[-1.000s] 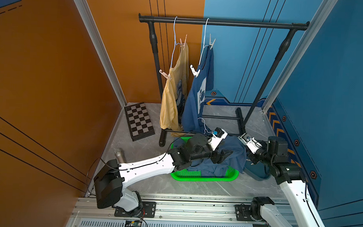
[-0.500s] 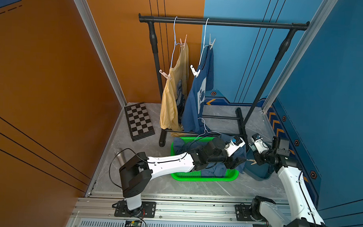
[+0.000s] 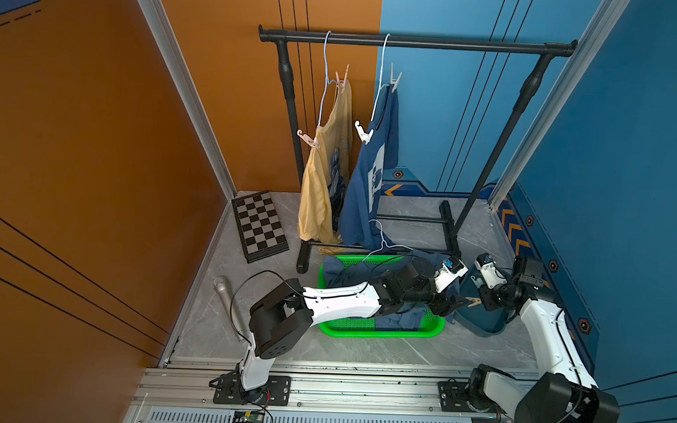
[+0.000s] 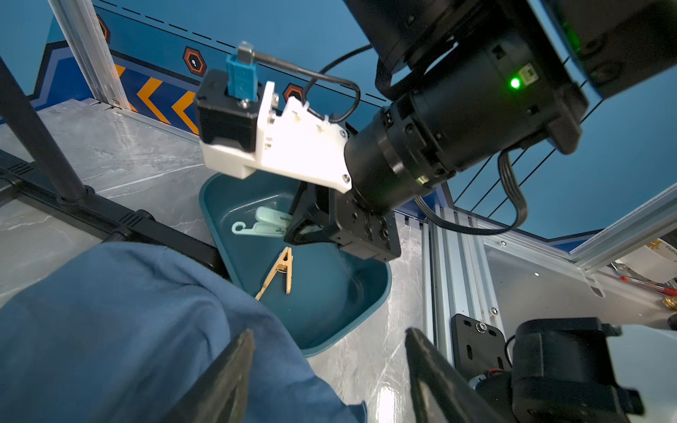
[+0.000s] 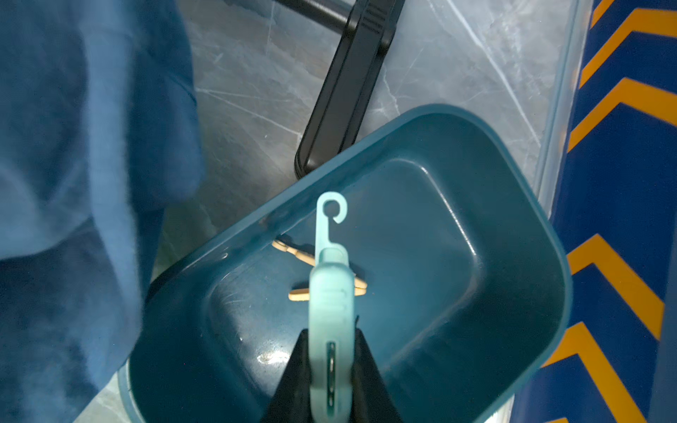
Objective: Remove the clothespins securing t-shirts to the hanger
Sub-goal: Place the clothespin in the storage box, then pick up the hanger from the basket.
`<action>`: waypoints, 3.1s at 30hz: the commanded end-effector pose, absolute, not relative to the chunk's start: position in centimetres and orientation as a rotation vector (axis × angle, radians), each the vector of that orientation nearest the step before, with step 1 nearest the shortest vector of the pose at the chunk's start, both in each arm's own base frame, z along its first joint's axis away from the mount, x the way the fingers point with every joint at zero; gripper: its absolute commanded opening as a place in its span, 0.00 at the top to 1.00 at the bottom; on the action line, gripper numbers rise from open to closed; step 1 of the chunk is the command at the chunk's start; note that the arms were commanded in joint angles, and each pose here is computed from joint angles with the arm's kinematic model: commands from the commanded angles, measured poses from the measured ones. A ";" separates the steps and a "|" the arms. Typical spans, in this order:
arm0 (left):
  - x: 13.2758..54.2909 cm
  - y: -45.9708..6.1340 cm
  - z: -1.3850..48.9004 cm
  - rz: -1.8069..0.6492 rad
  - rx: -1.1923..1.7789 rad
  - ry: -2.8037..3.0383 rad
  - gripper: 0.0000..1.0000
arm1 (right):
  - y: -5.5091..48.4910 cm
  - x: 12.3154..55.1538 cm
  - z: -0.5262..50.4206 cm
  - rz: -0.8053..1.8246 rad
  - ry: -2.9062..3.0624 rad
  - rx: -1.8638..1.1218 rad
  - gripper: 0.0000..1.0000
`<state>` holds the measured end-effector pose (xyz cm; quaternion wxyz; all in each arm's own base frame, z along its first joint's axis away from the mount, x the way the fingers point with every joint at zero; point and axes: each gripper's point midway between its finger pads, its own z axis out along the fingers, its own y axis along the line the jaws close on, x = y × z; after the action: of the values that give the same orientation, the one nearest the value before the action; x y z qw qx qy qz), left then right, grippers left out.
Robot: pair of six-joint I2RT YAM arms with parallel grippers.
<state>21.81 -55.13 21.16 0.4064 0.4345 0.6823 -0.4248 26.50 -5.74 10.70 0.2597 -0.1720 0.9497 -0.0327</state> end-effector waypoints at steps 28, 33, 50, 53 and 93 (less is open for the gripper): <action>22.7 -57.2 18.0 -1.031 1.140 1.915 0.32 | -6.8 25.5 4.6 -0.053 2.796 -0.499 0.59; 22.8 -55.9 20.2 -1.025 1.113 1.889 0.32 | -6.9 25.8 6.6 -0.102 2.728 -0.472 0.47; 23.6 -44.6 25.2 -0.887 0.905 1.870 0.27 | 2.5 33.3 22.9 -0.154 2.284 -0.327 0.29; 24.3 -41.8 25.4 -0.859 0.849 1.886 0.27 | 5.7 33.2 24.2 0.005 2.300 -0.346 0.25; 26.4 -23.0 22.9 -0.546 0.582 2.140 0.25 | 25.6 40.0 16.4 0.910 2.244 -1.027 0.38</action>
<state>26.27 -23.74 23.51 0.4200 0.2335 0.8465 -0.2292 40.97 24.66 15.68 0.2604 -0.3565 0.8444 0.3036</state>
